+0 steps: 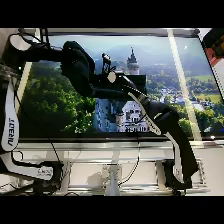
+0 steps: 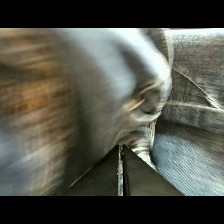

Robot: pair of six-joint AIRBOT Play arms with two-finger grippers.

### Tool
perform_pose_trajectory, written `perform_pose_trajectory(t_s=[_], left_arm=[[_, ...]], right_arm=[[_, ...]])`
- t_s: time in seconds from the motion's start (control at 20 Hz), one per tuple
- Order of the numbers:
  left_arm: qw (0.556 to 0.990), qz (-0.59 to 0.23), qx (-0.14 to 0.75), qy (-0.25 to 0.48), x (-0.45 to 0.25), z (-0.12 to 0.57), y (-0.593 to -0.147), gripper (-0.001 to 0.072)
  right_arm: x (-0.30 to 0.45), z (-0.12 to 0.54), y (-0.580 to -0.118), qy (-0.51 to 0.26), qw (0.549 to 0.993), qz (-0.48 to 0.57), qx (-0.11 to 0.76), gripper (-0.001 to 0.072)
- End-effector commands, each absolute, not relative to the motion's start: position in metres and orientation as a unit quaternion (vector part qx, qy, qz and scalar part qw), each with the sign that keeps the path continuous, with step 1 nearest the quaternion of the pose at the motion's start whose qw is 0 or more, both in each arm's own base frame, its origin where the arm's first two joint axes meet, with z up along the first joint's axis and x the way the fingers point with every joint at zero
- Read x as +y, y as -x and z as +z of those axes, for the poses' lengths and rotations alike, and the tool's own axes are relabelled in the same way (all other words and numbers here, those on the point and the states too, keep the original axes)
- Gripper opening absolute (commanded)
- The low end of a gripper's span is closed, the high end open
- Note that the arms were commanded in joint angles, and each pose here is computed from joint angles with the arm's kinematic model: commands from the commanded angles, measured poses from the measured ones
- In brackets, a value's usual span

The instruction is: Fold the clothes and pants, and hang the long-sleeved shirts on hangers.

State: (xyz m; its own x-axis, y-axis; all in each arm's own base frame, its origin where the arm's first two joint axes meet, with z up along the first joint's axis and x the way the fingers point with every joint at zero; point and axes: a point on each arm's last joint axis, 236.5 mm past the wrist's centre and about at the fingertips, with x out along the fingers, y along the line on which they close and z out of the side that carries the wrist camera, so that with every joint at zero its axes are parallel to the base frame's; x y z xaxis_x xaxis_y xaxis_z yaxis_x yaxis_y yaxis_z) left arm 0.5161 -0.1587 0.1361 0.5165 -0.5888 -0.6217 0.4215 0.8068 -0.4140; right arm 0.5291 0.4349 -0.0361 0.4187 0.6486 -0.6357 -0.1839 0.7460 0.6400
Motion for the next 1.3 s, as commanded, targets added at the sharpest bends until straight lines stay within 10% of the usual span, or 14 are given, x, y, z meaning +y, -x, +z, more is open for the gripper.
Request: perform_pose_trajectory(t_s=[0.0, 0.25, 0.9, 0.95, 1.0, 1.05, 1.25], left_arm=[[0.859, -0.297, 0.397, 0.129, -0.186, 0.107, -0.535, 0.0046], [0.856, -0.324, 0.359, 0.184, -0.256, 0.104, -0.548, 0.0046], [0.886, -0.39, 0.202, 0.147, -0.495, 0.113, -0.47, 0.0056], [0.883, -0.397, 0.207, 0.142, -0.509, 0.103, -0.459, 0.0179], [0.878, -0.406, 0.214, 0.137, -0.522, 0.093, -0.447, 0.0543], [0.873, -0.413, 0.221, 0.133, -0.53, 0.086, -0.439, 0.0694], [0.874, -0.418, 0.211, 0.131, -0.533, 0.096, -0.434, 0.0703]], right_arm=[[0.378, -0.03, -0.517, -0.084, 0.815, 0.272, 0.505, 0.0026], [0.243, 0.012, -0.495, 0.109, 0.796, 0.209, 0.557, 0.0026], [0.093, 0.262, -0.466, 0.042, 0.923, 0.109, 0.368, 0.0028], [0.087, 0.263, -0.467, 0.039, 0.924, 0.102, 0.366, 0.0028], [0.079, 0.263, -0.468, 0.036, 0.924, 0.094, 0.368, 0.0028], [0.071, 0.261, -0.47, 0.033, 0.925, 0.087, 0.369, 0.0028], [0.029, 0.247, -0.475, 0.018, 0.921, 0.044, 0.386, 0.0028]])
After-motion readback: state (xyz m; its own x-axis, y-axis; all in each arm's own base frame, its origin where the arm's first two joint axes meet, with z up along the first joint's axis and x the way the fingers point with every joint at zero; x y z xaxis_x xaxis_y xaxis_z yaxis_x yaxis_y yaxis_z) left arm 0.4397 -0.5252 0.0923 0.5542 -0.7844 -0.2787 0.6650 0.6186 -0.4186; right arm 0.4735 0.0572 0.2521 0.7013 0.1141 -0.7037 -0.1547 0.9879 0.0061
